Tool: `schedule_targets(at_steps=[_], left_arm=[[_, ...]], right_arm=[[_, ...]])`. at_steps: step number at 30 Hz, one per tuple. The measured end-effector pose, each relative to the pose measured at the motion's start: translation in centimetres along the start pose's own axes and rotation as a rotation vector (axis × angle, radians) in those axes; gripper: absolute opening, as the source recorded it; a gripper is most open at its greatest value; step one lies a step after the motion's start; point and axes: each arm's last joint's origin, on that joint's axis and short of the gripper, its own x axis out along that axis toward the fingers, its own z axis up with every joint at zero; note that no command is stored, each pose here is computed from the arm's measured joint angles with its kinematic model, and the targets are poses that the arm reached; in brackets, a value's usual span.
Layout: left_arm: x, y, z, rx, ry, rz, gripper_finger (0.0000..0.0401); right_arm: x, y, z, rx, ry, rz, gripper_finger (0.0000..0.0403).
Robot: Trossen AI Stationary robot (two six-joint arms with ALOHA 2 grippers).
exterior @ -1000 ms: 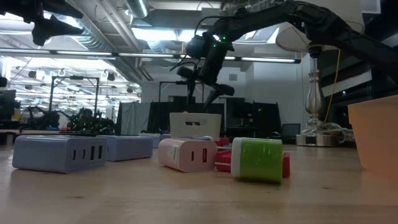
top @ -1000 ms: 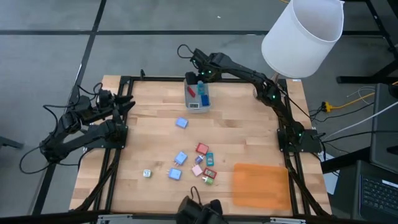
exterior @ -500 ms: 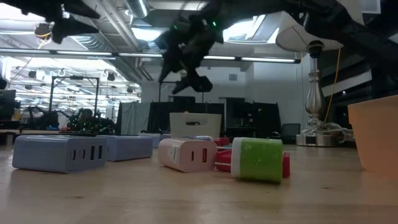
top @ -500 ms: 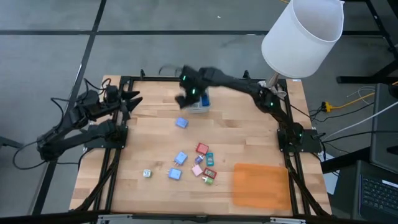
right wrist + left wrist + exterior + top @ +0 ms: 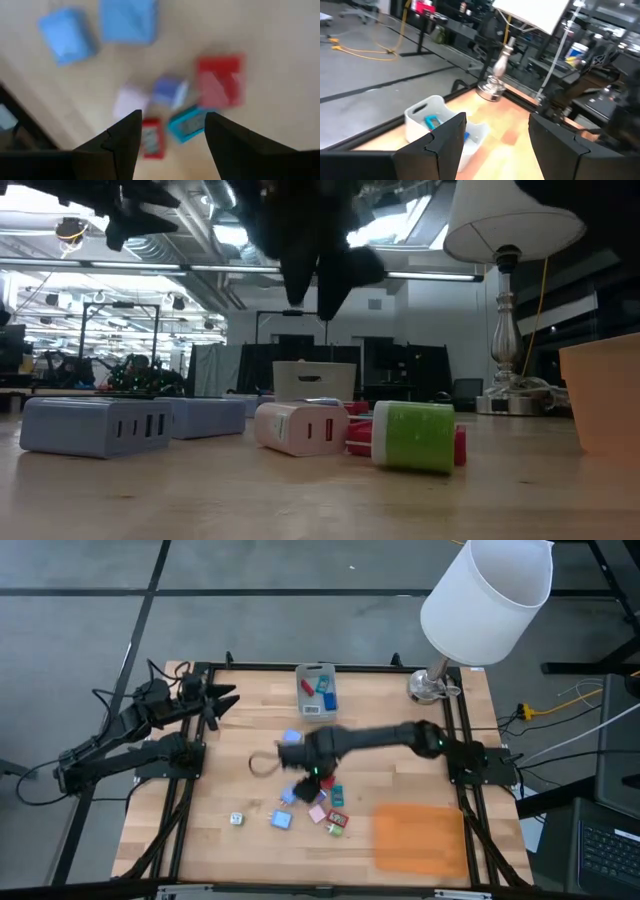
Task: Pick & Place Office items
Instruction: Put the blue digital timer into the gray bin
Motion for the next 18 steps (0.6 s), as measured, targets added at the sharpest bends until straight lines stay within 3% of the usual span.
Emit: schedule_targets(at_steps=[6,14,18], left_arm=[[0.0,-0.2,-0.1,-0.002,0.025,-0.067,0.0212],[0.0,-0.3,-0.2,-0.003,0.053,-0.121,0.0212],[0.0,-0.4,-0.3,-0.022,0.070,-0.146,0.0212]], right_arm=[[0.8,3.9,-3.6,0.113,-0.108,-0.082,0.0215],[-1.6,8.0,-6.8,0.325,-0.430,0.033,0.0215],[-2.8,8.8,-8.4,0.419,-0.607,0.027,0.0213]])
